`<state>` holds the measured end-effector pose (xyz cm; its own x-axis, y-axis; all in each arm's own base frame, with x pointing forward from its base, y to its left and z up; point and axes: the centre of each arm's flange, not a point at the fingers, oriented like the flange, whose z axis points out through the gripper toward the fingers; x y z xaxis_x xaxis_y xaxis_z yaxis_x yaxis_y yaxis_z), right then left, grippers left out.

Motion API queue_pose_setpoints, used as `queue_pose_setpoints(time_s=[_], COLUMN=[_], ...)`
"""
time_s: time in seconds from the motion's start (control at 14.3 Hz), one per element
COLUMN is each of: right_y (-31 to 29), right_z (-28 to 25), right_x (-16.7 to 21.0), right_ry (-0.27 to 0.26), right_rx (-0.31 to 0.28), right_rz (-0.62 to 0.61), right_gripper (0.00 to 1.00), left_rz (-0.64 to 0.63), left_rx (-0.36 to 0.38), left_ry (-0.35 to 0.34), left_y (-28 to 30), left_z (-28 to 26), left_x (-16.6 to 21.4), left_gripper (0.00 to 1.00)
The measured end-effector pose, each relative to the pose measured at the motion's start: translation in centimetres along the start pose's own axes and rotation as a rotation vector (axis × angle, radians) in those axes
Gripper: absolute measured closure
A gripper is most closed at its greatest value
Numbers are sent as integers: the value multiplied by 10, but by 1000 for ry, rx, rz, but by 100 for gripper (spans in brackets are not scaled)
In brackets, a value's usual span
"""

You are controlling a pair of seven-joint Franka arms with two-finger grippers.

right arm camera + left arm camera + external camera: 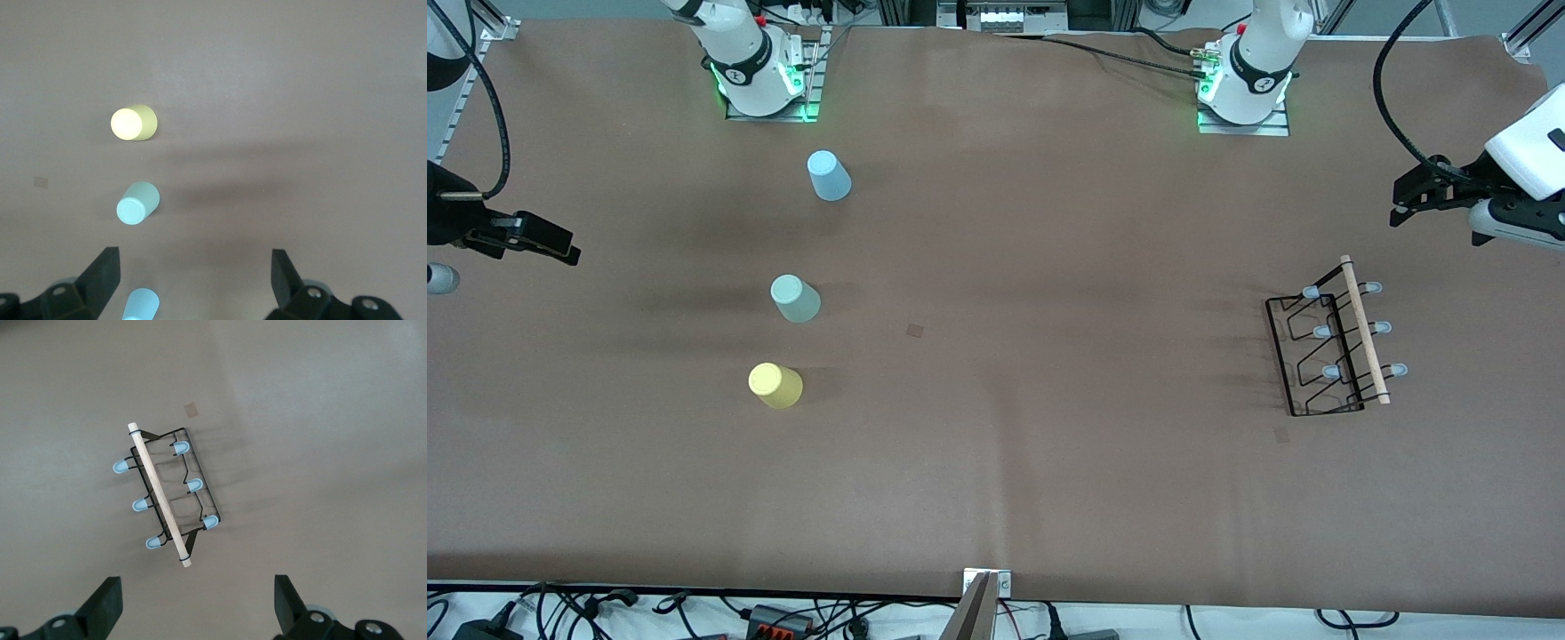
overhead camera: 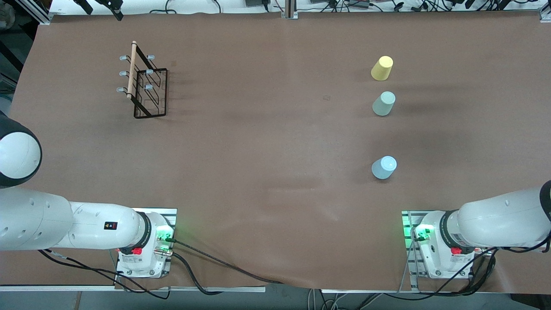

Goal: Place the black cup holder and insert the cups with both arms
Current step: 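Reach the right gripper toward the teal cup while the left gripper reaches the rack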

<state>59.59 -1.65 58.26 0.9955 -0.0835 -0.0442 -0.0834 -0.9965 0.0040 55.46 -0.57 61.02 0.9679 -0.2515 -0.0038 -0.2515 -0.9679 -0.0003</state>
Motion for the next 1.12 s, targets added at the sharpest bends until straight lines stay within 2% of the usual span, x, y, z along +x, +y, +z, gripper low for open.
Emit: queue_pose_setpoints(time_s=[0.35,0.56,0.7,0.84,0.98,1.12], right_y=[-1,-7,-16,-25,-36,-45], right_z=[1,12,28,43,55,71], right_x=[-1,-9,-11,-12,-14,-24], right_ry=[-7,-89,-159,-202,-190,-131], right_rx=[5,3,3,4,2,3], right_rz=[0,-25,-90,-138,-163,-179], right_gripper=[0,0,0,0,0,0], left_rz=[0,0,-1,-16,-53,-92], left_rx=[0,0,-1,-7,-18,-30], left_ry=[0,0,-6,-29,-67,-107], left_y=[0,0,-1,-9,-28,-49], left_z=[0,0,2,6,14,27], left_x=[0,0,0,-3,-9,-13], left_gripper=[0,0,0,0,0,0])
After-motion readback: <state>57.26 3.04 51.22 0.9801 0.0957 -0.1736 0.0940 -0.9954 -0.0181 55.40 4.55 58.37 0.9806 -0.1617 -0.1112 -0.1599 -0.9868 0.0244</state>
